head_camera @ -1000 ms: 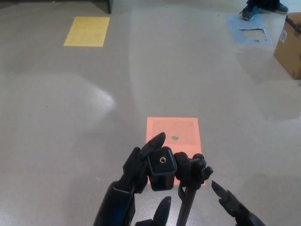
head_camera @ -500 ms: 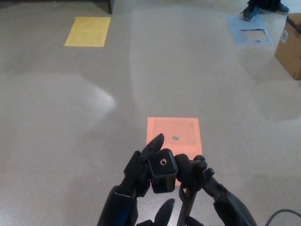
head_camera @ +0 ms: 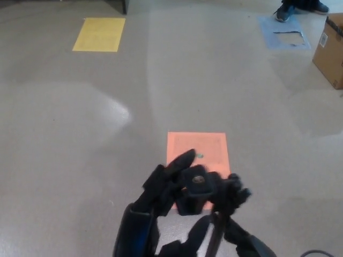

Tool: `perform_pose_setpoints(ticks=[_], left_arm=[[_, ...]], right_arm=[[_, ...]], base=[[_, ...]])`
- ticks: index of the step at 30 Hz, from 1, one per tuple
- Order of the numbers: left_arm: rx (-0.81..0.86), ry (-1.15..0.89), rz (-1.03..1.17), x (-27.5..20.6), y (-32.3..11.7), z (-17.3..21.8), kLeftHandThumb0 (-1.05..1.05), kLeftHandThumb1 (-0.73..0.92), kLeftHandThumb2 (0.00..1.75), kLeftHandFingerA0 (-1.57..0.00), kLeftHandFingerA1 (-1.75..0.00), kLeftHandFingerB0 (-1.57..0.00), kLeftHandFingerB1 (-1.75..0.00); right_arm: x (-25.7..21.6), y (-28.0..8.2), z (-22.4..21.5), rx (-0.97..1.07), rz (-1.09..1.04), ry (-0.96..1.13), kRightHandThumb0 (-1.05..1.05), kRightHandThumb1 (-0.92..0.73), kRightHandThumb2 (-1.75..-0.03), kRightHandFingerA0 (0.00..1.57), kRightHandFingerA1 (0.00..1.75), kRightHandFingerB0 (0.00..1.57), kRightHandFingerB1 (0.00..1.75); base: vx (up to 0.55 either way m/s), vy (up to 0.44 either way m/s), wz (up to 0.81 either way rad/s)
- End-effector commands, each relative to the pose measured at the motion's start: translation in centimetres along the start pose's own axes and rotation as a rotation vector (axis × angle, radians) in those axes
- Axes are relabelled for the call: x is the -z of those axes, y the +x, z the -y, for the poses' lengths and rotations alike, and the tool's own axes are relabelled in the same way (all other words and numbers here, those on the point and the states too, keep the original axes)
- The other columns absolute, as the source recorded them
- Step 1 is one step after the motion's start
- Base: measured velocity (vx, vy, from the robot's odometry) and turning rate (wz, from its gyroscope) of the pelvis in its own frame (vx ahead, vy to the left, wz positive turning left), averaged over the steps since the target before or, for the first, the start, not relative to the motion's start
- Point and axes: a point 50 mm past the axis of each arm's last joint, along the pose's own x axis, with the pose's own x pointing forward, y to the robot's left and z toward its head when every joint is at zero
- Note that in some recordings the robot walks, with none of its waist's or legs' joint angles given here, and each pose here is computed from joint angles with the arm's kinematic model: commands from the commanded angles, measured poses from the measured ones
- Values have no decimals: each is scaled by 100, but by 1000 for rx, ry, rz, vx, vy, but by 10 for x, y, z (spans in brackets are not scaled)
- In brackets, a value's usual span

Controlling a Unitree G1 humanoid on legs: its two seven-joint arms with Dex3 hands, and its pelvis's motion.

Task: A phone stand is kept on the floor and the robot uses both its hands to grab it and uses its left hand to extend the phone stand by pulling it upwards

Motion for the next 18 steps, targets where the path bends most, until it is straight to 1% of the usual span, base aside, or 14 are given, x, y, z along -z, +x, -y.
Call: perform_pose_setpoints(ticks=[1,2,3,4,6,8,11,12,13,14,15,16,17,18], left_arm=[[-102,-19,-61,-2,10,11,-28,55,56,-66,-80,-73,-79],[-106,-33,-72,-1,12,13,-28,55,56,-66,-80,-73,-79],[-114,-57,-94,1,16,17,-27,55,56,-70,-89,-71,-76],[-116,-56,-100,2,18,18,-28,56,56,-69,-88,-67,-77],[-121,-48,-111,3,21,20,-27,56,56,-69,-87,-67,-79],[-125,-46,-119,4,22,20,-26,56,56,-69,-87,-66,-80],[-131,-60,-130,4,24,21,-26,57,56,-70,-88,-64,-81],[-135,-62,-131,4,25,20,-26,57,56,-72,-88,-64,-82],[-138,-70,-133,4,26,20,-28,58,57,-74,-92,-65,-83],[-141,-79,-136,4,27,19,-28,58,57,-74,-92,-65,-83],[-145,-79,-139,4,28,18,-27,58,56,-75,-94,-66,-84],[-149,-76,-146,4,29,17,-27,58,57,-76,-97,-66,-86],[-153,-73,-154,4,30,17,-27,58,57,-76,-97,-66,-86],[-155,-74,-159,4,31,16,-28,59,57,-76,-98,-65,-85]], right_arm=[[3,-1,-8,6,-8,16,-80,-74,-63,19,71,20,49],[3,-1,-9,3,-14,16,-80,-74,-63,19,71,20,49],[3,-1,-12,-10,-42,18,-78,-75,-63,16,70,18,49],[3,-2,-13,-10,-45,23,-76,-75,-63,17,70,19,50],[4,-3,-14,-6,-40,29,-75,-75,-63,20,73,20,52],[5,-3,-13,-6,-39,19,-75,-76,-63,19,73,20,51],[7,-4,-13,-4,-39,33,-73,-79,-63,23,74,22,51],[8,-4,-12,-4,-36,34,-78,-70,-73,25,73,21,53],[8,-5,-11,1,-31,42,-74,-79,-64,30,81,28,56],[9,-5,-11,8,-27,53,-74,-79,-64,30,81,28,56],[8,-4,-10,15,-24,61,-73,-78,-63,34,89,33,63],[7,-4,-9,34,-26,88,-66,-76,-63,47,115,50,96],[7,-5,-9,57,-30,123,-66,-76,-63,47,115,50,96],[6,-4,-9,91,-25,153,-63,-74,-65,61,151,56,135]], base=[[0,0,0],[0,0,0],[0,0,0],[0,0,0],[0,0,0],[0,0,0],[0,0,0],[0,0,0],[0,0,0],[0,0,0],[0,0,0],[0,0,0],[0,0,0],[0,0,0]])
